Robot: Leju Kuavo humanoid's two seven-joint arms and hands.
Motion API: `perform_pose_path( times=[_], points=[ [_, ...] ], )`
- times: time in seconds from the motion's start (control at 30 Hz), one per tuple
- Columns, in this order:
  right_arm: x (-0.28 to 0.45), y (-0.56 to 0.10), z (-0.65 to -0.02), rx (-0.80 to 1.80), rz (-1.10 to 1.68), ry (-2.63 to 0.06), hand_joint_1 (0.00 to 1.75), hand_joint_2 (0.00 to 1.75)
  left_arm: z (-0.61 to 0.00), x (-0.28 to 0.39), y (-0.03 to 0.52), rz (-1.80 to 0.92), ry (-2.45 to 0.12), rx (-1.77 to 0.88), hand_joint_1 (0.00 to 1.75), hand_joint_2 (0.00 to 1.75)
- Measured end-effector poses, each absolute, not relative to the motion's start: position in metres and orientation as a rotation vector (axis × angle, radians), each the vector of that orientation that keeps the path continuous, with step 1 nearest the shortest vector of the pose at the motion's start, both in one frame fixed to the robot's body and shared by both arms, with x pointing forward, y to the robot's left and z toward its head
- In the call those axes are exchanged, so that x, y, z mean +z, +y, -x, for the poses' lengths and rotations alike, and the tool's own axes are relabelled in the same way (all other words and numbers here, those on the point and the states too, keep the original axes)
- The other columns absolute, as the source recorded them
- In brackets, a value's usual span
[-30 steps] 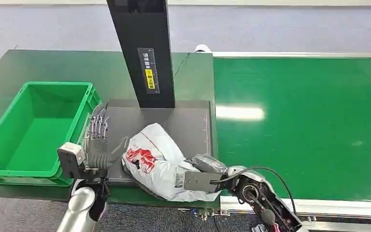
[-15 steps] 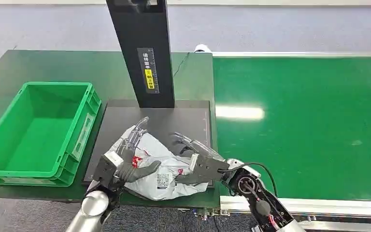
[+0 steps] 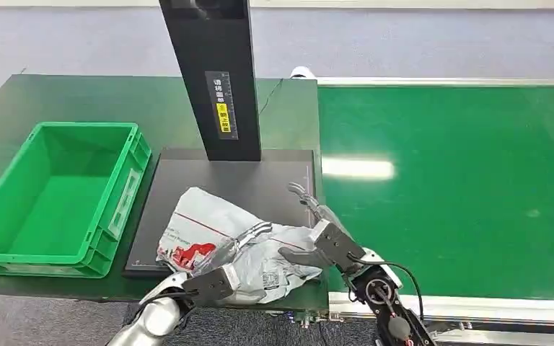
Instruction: Moved the parcel from conveyor to table for the left to box.
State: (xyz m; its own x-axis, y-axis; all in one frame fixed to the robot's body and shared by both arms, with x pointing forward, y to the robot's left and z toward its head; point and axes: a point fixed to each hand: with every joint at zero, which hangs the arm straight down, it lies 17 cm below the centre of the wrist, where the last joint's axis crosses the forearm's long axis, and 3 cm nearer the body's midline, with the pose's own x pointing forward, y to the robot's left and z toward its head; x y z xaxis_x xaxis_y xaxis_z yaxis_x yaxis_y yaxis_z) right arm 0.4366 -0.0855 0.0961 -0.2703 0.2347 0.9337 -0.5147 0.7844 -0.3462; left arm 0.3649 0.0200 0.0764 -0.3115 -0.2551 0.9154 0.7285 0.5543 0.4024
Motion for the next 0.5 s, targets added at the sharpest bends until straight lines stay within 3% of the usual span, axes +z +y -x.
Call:
perform_pose_path(
  times=[0.4, 0.43, 0.47, 0.5],
  points=[
    [0.099, -0.101, -0.437, 0.65, -0.156, -1.693, 0.0, 1.75, -0.37, 0.052, 0.02, 0.273, -1.532, -1.175, 0.05, 1.75],
    [0.1, -0.102, -0.437, 0.644, -0.157, -1.695, 0.0, 1.75, -0.371, 0.051, 0.019, 0.269, -1.528, -1.181, 1.36, 1.75],
    [0.101, -0.102, -0.437, 0.638, -0.159, -1.697, 0.0, 1.75, -0.372, 0.05, 0.019, 0.259, -1.525, -1.189, 1.69, 1.75],
    [0.101, -0.103, -0.436, 0.634, -0.16, -1.698, 0.0, 1.75, -0.372, 0.05, 0.019, 0.253, -1.524, -1.19, 1.71, 1.75]
  ],
)
